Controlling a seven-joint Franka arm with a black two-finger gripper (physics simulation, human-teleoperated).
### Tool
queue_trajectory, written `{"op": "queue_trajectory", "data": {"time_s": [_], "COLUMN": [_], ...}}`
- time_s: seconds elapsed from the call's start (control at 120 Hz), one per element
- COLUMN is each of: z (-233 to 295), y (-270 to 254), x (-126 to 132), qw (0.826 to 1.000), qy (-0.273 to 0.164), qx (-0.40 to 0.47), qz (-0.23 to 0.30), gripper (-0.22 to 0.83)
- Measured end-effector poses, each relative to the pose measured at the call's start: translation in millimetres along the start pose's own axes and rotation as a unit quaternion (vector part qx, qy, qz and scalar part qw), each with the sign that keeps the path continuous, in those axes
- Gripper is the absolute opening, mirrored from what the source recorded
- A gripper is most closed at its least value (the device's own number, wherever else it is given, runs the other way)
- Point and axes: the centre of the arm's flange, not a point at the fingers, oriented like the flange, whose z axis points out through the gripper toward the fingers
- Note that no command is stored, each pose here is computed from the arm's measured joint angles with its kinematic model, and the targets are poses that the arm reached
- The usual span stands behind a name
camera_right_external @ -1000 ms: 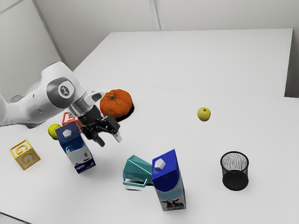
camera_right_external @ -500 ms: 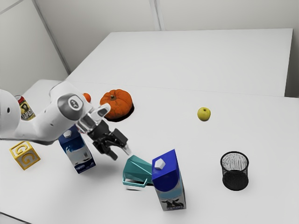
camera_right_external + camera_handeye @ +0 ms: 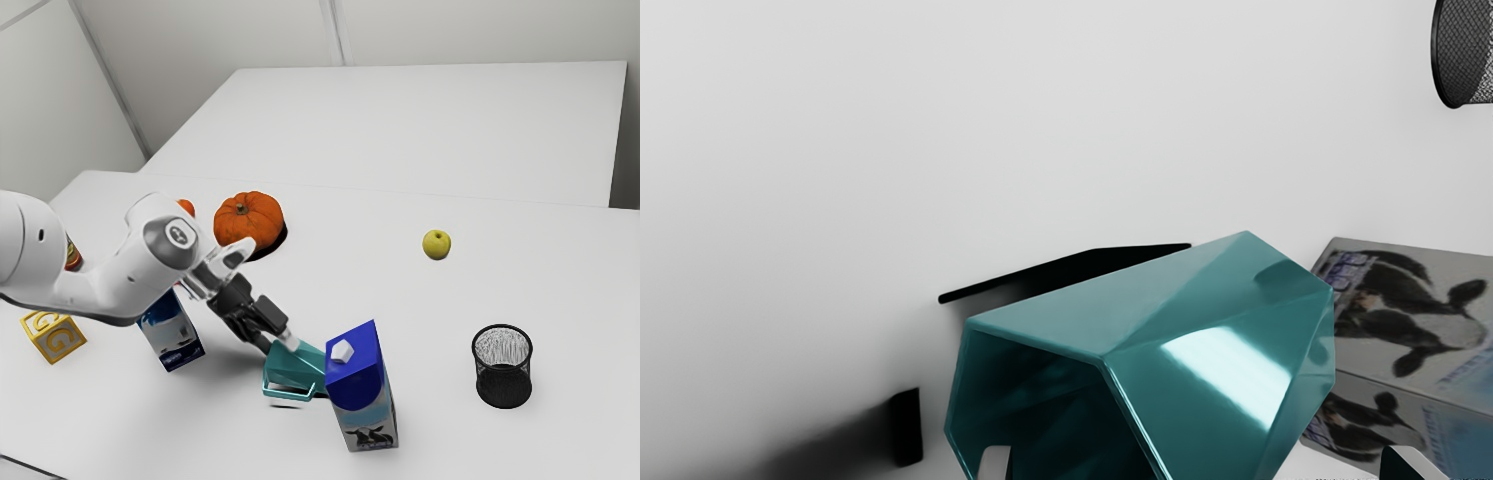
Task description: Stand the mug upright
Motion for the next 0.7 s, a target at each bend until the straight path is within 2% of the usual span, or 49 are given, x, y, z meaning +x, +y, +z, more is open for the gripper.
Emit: {"op": "queue_trajectory", "data": {"time_s": [0.275, 0.458, 0.7], "z": [5.0, 8.0, -1.3], "y": [-6.1, -6.9, 13.3], "x": [0.2, 1.2, 6.3], "qw": [1.0, 0.999, 0.997], "qy": [0.008, 0.013, 0.022], "qx": [-0.017, -0.027, -0.024], "qz": [0.02, 0.031, 0.068], "gripper": [0.45, 0.21, -0.02]}}
